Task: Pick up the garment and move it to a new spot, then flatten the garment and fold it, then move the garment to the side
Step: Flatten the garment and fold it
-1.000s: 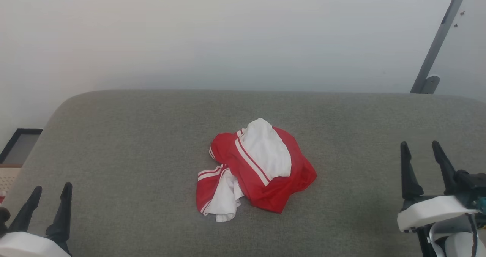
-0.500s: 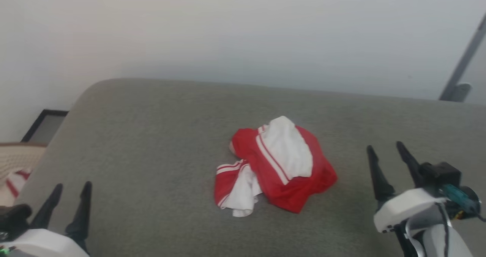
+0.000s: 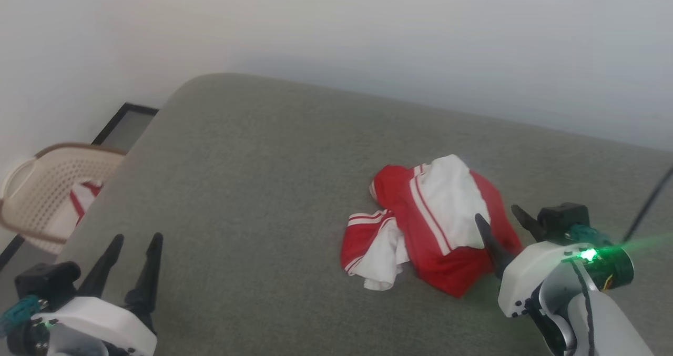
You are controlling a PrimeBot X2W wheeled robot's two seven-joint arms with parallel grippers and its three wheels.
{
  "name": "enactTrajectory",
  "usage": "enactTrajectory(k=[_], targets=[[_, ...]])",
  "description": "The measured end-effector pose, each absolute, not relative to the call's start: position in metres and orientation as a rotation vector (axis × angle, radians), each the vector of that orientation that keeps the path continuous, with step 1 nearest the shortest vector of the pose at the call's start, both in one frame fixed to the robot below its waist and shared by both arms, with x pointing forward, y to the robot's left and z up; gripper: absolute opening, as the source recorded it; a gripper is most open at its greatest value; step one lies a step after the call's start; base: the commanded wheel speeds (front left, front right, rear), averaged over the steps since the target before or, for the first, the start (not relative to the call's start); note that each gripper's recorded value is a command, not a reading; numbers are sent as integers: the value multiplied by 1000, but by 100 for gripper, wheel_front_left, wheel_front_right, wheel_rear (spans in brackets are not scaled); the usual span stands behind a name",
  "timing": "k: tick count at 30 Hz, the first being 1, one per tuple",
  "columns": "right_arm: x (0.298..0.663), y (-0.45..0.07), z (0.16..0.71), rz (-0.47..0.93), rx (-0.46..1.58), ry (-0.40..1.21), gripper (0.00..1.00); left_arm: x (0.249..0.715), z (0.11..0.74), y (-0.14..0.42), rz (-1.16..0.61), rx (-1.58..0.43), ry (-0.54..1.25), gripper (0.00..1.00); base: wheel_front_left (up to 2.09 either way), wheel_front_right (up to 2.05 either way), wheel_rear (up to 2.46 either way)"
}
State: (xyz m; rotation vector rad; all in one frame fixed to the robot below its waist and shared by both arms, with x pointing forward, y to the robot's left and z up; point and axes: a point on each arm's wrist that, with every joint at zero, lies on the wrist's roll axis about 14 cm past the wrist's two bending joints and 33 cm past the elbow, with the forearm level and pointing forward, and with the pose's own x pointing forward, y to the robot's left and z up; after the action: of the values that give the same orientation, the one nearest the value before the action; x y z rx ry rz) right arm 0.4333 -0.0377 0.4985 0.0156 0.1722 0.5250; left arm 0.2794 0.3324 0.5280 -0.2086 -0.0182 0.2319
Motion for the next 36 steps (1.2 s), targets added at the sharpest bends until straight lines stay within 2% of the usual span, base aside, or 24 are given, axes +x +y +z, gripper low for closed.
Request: enactTrajectory(k=[14,15,16,17,28,36], targets=[[445,-7,431,612,-90,462,100,281,509,337,282,-231,30,100,0,0,0],[446,-6,430,615,-95,467,49,282,509,337,283,-233,28,100,0,0,0],[447,-5,429,617,-97,470,31,283,509,337,283,-235,27,100,0,0,0],[447,-4,427,618,-101,476,0,282,508,338,286,-235,29,100,0,0,0],[454,-8,439,614,-125,457,0,287,506,340,285,-235,31,100,0,0,0],[468,-39,477,544,-127,372,0,297,509,336,257,-232,20,100,0,0,0]])
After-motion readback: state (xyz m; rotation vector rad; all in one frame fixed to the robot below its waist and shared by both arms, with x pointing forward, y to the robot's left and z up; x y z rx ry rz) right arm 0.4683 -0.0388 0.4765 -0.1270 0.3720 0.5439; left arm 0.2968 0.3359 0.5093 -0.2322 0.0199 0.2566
